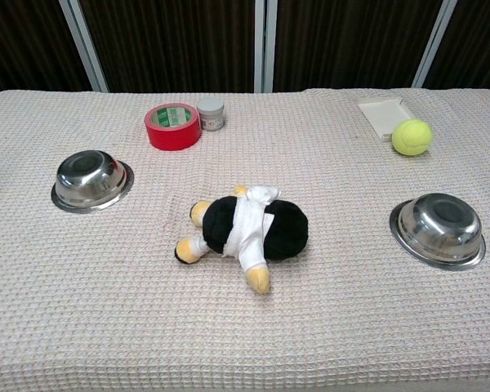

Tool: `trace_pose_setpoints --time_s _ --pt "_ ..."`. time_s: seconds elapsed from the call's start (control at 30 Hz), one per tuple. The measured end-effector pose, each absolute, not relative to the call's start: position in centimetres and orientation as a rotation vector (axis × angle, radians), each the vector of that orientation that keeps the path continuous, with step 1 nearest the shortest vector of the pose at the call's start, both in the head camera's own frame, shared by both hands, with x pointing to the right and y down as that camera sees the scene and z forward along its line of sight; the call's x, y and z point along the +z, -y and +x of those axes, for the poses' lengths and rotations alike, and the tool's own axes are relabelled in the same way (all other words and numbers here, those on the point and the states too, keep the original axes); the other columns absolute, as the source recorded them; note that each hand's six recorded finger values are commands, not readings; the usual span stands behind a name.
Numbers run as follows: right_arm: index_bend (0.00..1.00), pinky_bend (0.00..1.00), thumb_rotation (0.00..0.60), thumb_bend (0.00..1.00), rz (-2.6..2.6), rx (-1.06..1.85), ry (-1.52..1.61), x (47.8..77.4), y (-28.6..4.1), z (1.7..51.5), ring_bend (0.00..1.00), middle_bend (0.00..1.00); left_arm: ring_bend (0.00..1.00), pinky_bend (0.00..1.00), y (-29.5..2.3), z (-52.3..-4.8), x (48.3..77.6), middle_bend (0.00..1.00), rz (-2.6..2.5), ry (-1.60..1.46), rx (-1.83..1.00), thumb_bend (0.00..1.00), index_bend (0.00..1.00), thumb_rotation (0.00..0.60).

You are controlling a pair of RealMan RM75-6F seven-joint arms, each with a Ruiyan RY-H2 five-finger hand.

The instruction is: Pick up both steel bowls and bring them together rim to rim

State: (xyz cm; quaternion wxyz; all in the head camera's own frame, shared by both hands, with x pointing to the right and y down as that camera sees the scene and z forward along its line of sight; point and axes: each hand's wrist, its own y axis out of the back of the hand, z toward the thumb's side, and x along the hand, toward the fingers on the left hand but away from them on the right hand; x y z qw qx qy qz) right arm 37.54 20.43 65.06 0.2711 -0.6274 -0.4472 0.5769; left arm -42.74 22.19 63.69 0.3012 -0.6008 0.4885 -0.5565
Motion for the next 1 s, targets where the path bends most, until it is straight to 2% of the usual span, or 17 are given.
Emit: trace_pose_setpoints --time_s 0.33,0.67,0.8,1.0 --pt "0.0 0.0 0.6 0.1 -1.731 1.621 1.118 66.2 -19.5 37.3 0.0 0.0 0.0 0.1 -19.4 -41.7 64.6 0.02 -1.63 -1.213 -1.448 0.04 0.04 0.6" --pt "0.0 0.0 0.6 0.1 -1.798 1.868 0.884 68.4 -20.5 36.2 0.0 0.0 0.0 0.1 -14.1 -38.9 69.0 0.01 -1.839 -0.847 -1.538 0.05 0.04 0.6" --pt "0.0 0.0 0.6 0.1 -1.839 1.868 0.837 69.4 -19.6 34.5 0.0 0.0 0.0 0.09 -10.6 -36.7 70.6 0.0 -1.887 -0.707 -1.519 0.05 0.04 0.6" --pt "0.0 0.0 0.6 0.1 -1.84 1.85 0.805 70.0 -18.3 33.3 0.0 0.0 0.0 0.08 -8.2 -36.1 72.4 0.0 -1.918 -0.629 -1.532 0.05 0.04 0.6"
